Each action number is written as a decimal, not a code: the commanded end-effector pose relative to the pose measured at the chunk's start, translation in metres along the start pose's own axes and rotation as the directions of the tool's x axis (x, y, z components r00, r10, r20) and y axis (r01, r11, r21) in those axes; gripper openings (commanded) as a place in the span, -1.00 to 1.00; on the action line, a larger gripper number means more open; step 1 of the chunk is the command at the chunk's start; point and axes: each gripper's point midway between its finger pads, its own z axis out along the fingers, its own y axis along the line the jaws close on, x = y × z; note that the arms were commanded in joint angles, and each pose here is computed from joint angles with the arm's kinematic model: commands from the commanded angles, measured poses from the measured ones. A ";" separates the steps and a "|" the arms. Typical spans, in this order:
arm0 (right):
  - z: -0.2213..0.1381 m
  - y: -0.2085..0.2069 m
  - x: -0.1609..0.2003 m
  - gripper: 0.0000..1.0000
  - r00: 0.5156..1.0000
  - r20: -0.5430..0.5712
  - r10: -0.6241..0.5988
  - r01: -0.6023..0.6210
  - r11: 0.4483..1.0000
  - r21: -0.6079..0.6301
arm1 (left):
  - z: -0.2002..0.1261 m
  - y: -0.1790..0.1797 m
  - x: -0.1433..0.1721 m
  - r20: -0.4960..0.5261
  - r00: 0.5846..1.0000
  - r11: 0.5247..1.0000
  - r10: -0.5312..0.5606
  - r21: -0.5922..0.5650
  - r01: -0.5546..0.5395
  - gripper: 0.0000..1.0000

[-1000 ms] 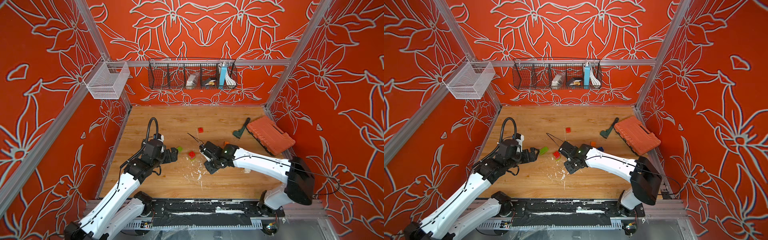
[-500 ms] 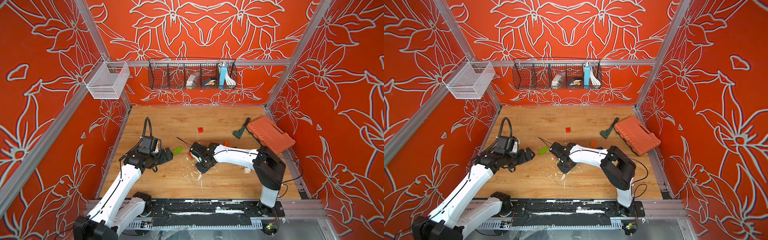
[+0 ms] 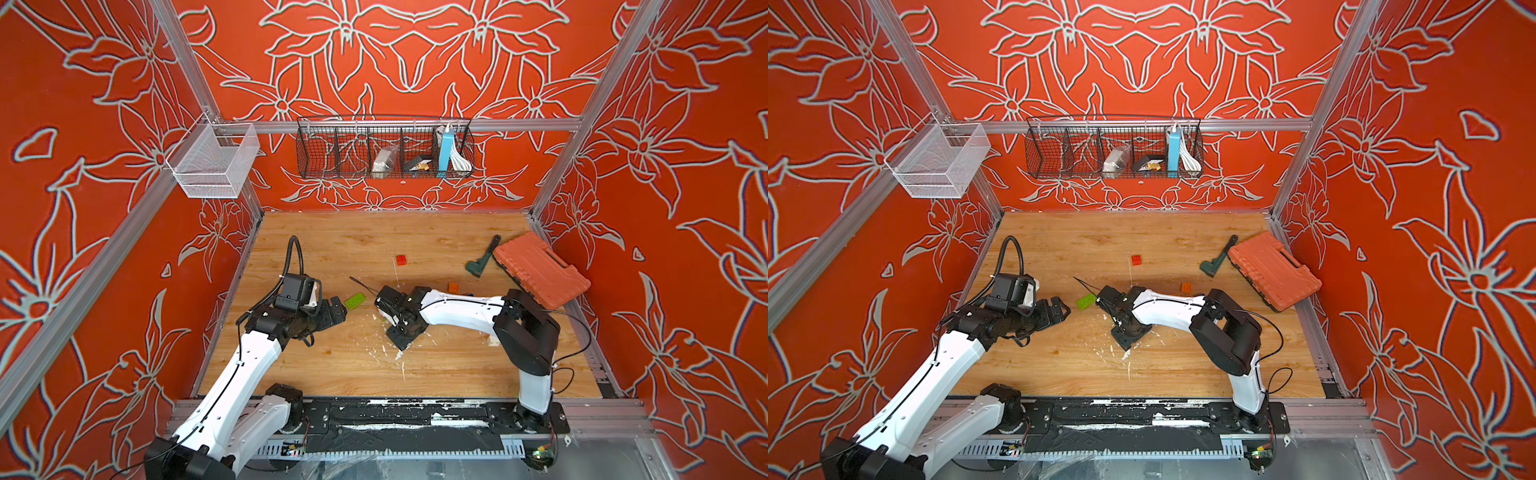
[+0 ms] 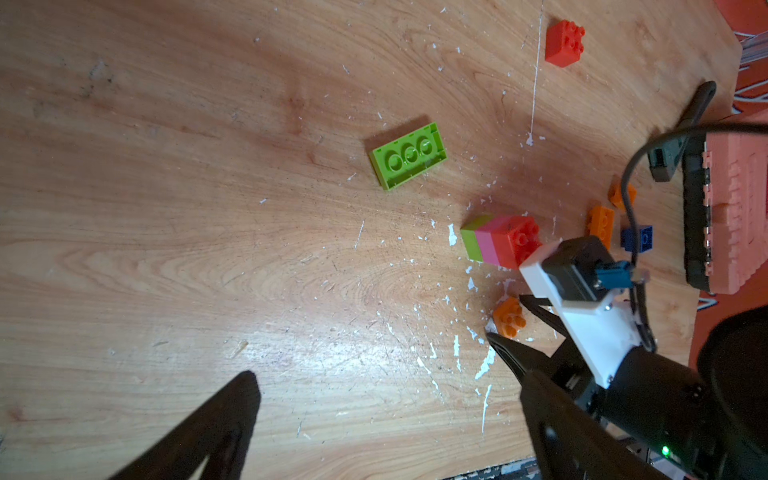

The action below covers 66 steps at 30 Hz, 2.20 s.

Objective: Assemble the letter r with lego
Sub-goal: Place the lego brick at the center of the board, then pick up the lego brick from the center of the board.

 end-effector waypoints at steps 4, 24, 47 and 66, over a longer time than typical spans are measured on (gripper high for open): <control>-0.065 0.009 -0.014 0.31 0.969 0.242 0.041 -0.014 0.993 -0.114 | 0.011 -0.008 -0.017 -0.037 0.995 0.996 0.091 -0.018 -0.091 0.97; -0.143 -0.010 0.034 0.21 0.856 0.498 0.139 0.029 0.949 -0.315 | 0.120 -0.011 -0.047 -0.400 0.866 0.928 0.300 -0.088 -0.362 0.82; -0.139 -0.019 0.053 0.07 0.873 0.463 0.152 -0.008 0.955 -0.298 | 0.163 -0.008 -0.021 -0.563 0.715 0.813 0.415 -0.124 -0.569 0.55; -0.137 -0.022 0.059 -0.06 0.860 0.473 0.194 -0.043 0.950 -0.310 | 0.159 0.010 -0.006 -0.618 0.679 0.746 0.396 -0.214 -0.630 -0.16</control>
